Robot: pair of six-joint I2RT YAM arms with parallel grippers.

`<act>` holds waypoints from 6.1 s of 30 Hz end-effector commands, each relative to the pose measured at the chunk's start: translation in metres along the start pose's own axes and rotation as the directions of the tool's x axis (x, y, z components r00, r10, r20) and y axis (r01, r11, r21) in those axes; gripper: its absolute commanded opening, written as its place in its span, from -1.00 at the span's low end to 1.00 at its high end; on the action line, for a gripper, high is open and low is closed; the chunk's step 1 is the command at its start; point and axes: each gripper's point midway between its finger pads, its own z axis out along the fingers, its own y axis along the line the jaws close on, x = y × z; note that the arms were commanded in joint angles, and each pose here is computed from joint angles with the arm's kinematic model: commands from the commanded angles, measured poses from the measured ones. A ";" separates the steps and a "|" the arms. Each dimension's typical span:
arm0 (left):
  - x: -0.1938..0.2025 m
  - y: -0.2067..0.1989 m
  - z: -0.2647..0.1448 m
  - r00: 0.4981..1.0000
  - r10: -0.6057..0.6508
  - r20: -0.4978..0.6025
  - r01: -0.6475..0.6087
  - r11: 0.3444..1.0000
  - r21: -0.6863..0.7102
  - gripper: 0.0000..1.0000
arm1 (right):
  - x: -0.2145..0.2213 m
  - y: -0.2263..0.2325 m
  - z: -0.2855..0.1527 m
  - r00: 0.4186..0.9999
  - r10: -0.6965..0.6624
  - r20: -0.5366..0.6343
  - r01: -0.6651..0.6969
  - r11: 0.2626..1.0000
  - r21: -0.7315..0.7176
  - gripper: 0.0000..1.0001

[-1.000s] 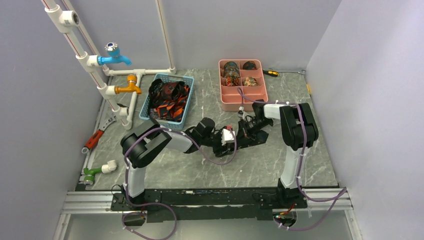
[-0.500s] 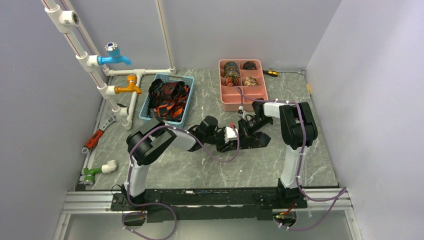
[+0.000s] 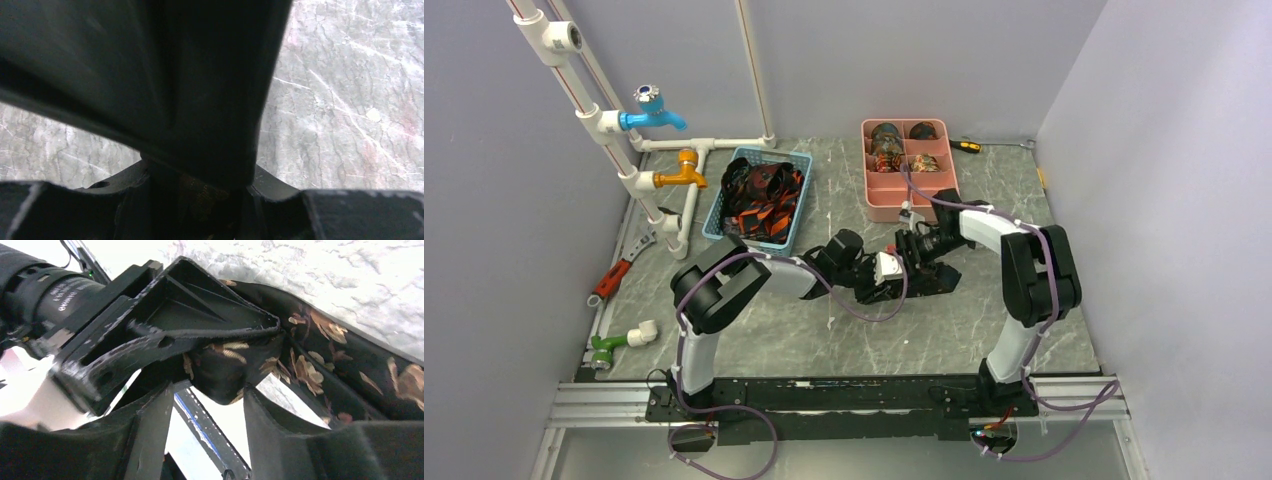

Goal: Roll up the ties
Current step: Roll the tie at the center of the board.

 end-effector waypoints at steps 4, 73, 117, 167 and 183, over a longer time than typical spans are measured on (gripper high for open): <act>0.069 -0.024 -0.010 0.966 -0.103 -0.238 0.113 0.993 0.026 -0.54 | -0.004 -0.024 0.021 0.999 0.014 -0.035 -0.013 0.999 0.041 -0.58; 0.044 -0.040 0.006 0.972 0.013 -0.233 -0.005 0.999 0.036 0.15 | 0.025 -0.078 0.019 0.988 0.110 -0.109 -0.091 0.981 0.170 -1.00; 0.057 -0.030 0.047 0.960 -0.074 -0.269 0.090 0.995 0.050 -0.93 | 0.000 -0.079 -0.061 0.994 0.098 0.038 -0.104 0.964 0.243 -0.01; -0.025 -0.014 0.055 0.989 -0.146 0.000 0.146 0.983 0.108 0.07 | -0.001 -0.151 -0.030 0.996 -0.007 -0.089 0.042 0.918 0.394 -1.00; 0.031 0.000 0.048 0.972 -0.056 -0.226 0.051 0.998 -0.028 -0.85 | -0.010 -0.102 -0.069 0.995 0.091 0.044 -0.099 0.968 0.231 -0.13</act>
